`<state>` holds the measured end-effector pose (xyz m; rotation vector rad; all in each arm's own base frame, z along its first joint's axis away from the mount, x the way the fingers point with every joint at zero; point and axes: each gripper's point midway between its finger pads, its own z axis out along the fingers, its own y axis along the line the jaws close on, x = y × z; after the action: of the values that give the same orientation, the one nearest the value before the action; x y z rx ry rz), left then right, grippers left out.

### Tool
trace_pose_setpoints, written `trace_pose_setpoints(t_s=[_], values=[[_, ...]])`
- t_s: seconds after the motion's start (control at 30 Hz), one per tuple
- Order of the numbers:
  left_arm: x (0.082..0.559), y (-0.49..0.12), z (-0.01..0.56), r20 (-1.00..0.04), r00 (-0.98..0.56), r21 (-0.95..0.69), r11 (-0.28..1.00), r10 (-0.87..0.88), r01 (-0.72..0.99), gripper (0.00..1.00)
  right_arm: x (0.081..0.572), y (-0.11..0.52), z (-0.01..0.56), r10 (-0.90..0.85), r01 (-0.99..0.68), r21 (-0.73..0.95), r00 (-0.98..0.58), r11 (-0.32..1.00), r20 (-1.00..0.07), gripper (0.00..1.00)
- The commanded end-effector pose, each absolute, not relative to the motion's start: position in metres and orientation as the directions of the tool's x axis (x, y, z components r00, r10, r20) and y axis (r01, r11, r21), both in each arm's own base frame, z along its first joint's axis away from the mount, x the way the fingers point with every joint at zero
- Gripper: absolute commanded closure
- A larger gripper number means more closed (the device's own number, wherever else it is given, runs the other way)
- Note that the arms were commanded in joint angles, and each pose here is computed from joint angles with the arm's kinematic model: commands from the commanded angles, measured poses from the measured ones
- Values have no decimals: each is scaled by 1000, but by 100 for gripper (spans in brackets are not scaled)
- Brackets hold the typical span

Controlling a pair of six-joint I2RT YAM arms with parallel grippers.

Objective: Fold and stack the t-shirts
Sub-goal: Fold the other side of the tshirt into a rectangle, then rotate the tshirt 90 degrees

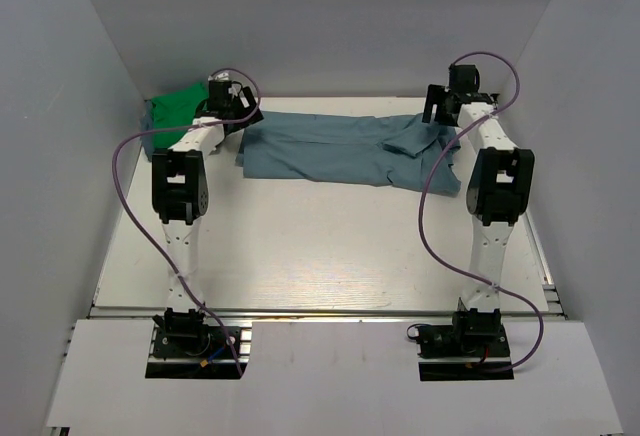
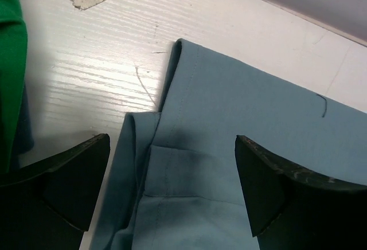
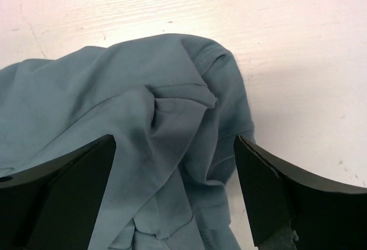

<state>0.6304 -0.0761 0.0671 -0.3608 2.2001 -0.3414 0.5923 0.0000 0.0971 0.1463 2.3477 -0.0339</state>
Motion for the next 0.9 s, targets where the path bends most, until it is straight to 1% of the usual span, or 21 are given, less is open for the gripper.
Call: trace_pose_setpoints(t_s=[0.0, 0.03, 0.07, 0.13, 0.17, 0.23, 0.3, 0.33, 0.4, 0.43, 0.5, 0.6, 0.7, 0.73, 0.77, 0.8, 0.87], values=[[638, -81, 159, -792, -482, -407, 913, -375, -42, 0, 596, -7, 174, 93, 139, 14, -586, 990, -805, 10], [639, -83, 169, -806, -467, -404, 914, -363, -12, 0, 592, -7, 172, 99, 134, 23, -595, 991, -798, 10], [638, -95, 170, -809, -474, -413, 910, -348, 36, 0, 590, 5, 175, 102, 81, 67, -601, 994, -792, 10], [636, -111, 171, -813, -489, -417, 902, -315, 112, 0, 579, 14, 173, 112, 53, 100, -619, 994, -777, 10], [637, -115, 168, -809, -498, -424, 897, -312, 127, 0, 576, 24, 175, 116, 22, 132, -623, 991, -773, 10], [638, -135, 153, -790, -538, -453, 872, -295, 186, 0, 568, 44, 161, 117, -49, 195, -651, 979, -750, 10], [642, -143, 143, -781, -554, -459, 867, -288, 197, 0, 567, 54, 152, 113, -75, 214, -661, 974, -742, 10], [643, -146, 123, -763, -582, -469, 861, -282, 197, 0, 566, 66, 138, 102, -116, 246, -685, 962, -722, 10], [641, -154, 106, -736, -615, -486, 853, -283, 189, 0, 570, 74, 135, 110, -130, 275, -693, 953, -712, 10], [641, -156, 102, -734, -618, -490, 850, -281, 196, 0, 568, 85, 115, 114, -145, 316, -731, 938, -673, 10], [636, -161, 85, -718, -640, -492, 850, -273, 190, 0, 571, 88, 103, 127, -130, 331, -747, 935, -652, 10], [628, -148, 59, -696, -662, -460, 881, -278, 113, 0, 573, 89, 81, 152, -101, 354, -770, 930, -619, 10], [611, -147, 36, -674, -687, -443, 893, -272, 81, 0, 571, 88, 52, 165, -58, 352, -805, 934, -570, 10], [605, -152, 33, -665, -698, -442, 893, -265, 83, 0, 574, 86, 56, 170, -48, 347, -805, 937, -569, 10], [595, -150, 19, -636, -727, -439, 896, -260, 64, 0, 574, 86, 37, 172, -32, 346, -823, 938, -541, 10], [588, -148, 10, -616, -744, -430, 902, -259, 43, 0, 573, 86, 35, 172, -28, 345, -828, 938, -534, 10], [561, -149, -11, -542, -805, -412, 911, -241, 5, 0, 572, 87, 22, 184, -11, 355, -840, 935, -510, 10]])
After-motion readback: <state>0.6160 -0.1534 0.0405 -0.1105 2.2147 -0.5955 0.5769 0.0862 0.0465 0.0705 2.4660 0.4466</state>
